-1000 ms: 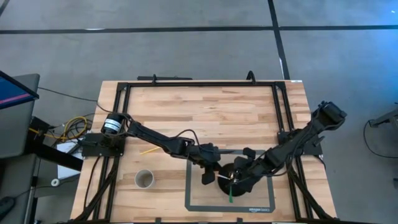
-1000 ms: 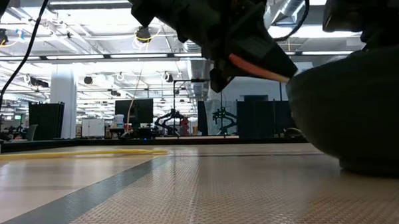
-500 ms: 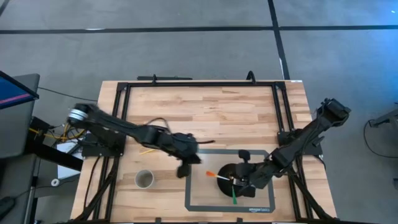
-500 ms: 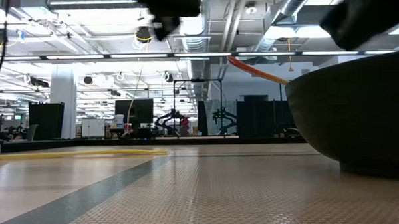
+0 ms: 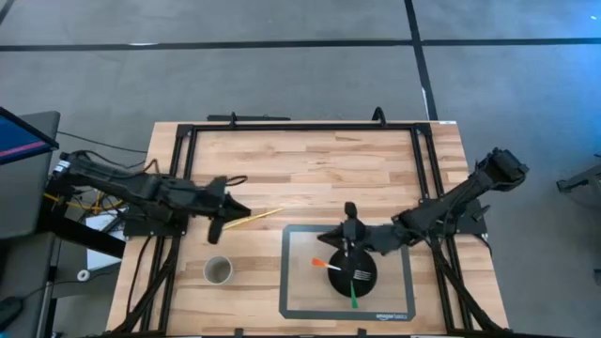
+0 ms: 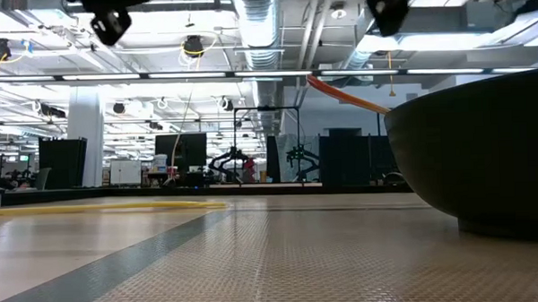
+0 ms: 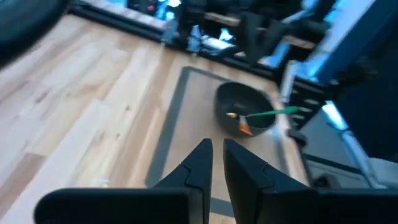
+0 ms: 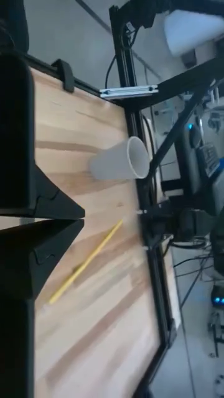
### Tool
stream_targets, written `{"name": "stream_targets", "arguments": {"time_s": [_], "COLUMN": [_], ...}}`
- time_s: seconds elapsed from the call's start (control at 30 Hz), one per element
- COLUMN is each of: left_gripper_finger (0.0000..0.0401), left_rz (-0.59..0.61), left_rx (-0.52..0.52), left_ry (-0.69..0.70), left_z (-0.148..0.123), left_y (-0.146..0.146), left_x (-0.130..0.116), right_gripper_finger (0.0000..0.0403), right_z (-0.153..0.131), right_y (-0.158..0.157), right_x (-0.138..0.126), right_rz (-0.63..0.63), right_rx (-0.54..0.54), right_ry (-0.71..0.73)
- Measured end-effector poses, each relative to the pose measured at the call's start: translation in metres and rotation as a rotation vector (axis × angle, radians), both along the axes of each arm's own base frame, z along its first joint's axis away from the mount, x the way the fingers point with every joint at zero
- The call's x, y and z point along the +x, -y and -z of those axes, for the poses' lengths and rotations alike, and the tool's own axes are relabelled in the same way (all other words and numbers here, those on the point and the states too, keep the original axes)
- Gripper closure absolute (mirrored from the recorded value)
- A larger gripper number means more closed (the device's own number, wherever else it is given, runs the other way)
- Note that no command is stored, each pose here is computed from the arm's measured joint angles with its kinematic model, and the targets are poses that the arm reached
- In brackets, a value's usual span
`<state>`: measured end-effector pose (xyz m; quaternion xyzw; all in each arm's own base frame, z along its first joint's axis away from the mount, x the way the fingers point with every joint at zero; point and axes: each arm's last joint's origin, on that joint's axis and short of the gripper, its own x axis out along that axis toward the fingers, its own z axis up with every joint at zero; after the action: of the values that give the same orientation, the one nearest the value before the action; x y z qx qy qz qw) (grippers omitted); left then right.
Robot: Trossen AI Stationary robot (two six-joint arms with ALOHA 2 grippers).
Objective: Pick & Place Utensil
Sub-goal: Put the white cup on the transparent mat
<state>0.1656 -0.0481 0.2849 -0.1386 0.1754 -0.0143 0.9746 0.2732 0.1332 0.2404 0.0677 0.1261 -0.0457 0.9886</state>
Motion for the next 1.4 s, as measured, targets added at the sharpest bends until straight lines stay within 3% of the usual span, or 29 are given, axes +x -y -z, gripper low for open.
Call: {"name": "stream_targets", "arguments": {"time_s": [0.17, 0.33, 0.43, 0.53, 0.67, 0.8, 1.07, 1.27, 1.4], "left_gripper_finger": [0.0359, 0.034, 0.0323, 0.0314, 0.0316, 0.0316, 0.0315, 0.0303, 0.0278], "left_rz": [0.069, 0.124, 0.161, 0.205, 0.212, 0.226, 0.304, 0.27, 0.252], "left_rx": [-0.03, 0.091, 0.109, 0.144, 0.295, 0.369, 0.191, -0.004, -0.031], "left_ry": [0.051, 0.033, 0.012, 0.038, 0.078, -0.022, -0.415, -0.598, -0.699], "left_z": [-0.002, 0.003, 0.004, -0.012, -0.037, -0.048, -0.006, 0.009, 0.022], "left_y": [-0.003, 0.001, 0.007, 0.017, 0.036, 0.057, 0.099, 0.123, 0.137], "left_x": [-0.015, -0.007, 0.001, 0.01, 0.022, 0.027, 0.013, -0.003, -0.01], "right_gripper_finger": [0.037, 0.0325, 0.0302, 0.0287, 0.0278, 0.0276, 0.0287, 0.029, 0.029], "right_z": [-0.005, -0.012, -0.012, -0.012, -0.013, -0.013, -0.006, -0.005, -0.005], "right_y": [0.019, 0.034, 0.04, 0.046, 0.056, 0.061, 0.061, 0.061, 0.061], "right_x": [0.012, 0.019, 0.021, 0.023, 0.026, 0.027, 0.026, 0.026, 0.026], "right_rz": [-0.043, -0.072, -0.056, -0.041, -0.009, 0.011, 0.002, 0.011, 0.011], "right_rx": [-0.04, -0.105, -0.165, -0.194, -0.197, -0.195, -0.204, -0.167, -0.167], "right_ry": [0.031, 0.1, 0.092, 0.092, 0.092, 0.091, 0.023, 0.02, 0.018]}}
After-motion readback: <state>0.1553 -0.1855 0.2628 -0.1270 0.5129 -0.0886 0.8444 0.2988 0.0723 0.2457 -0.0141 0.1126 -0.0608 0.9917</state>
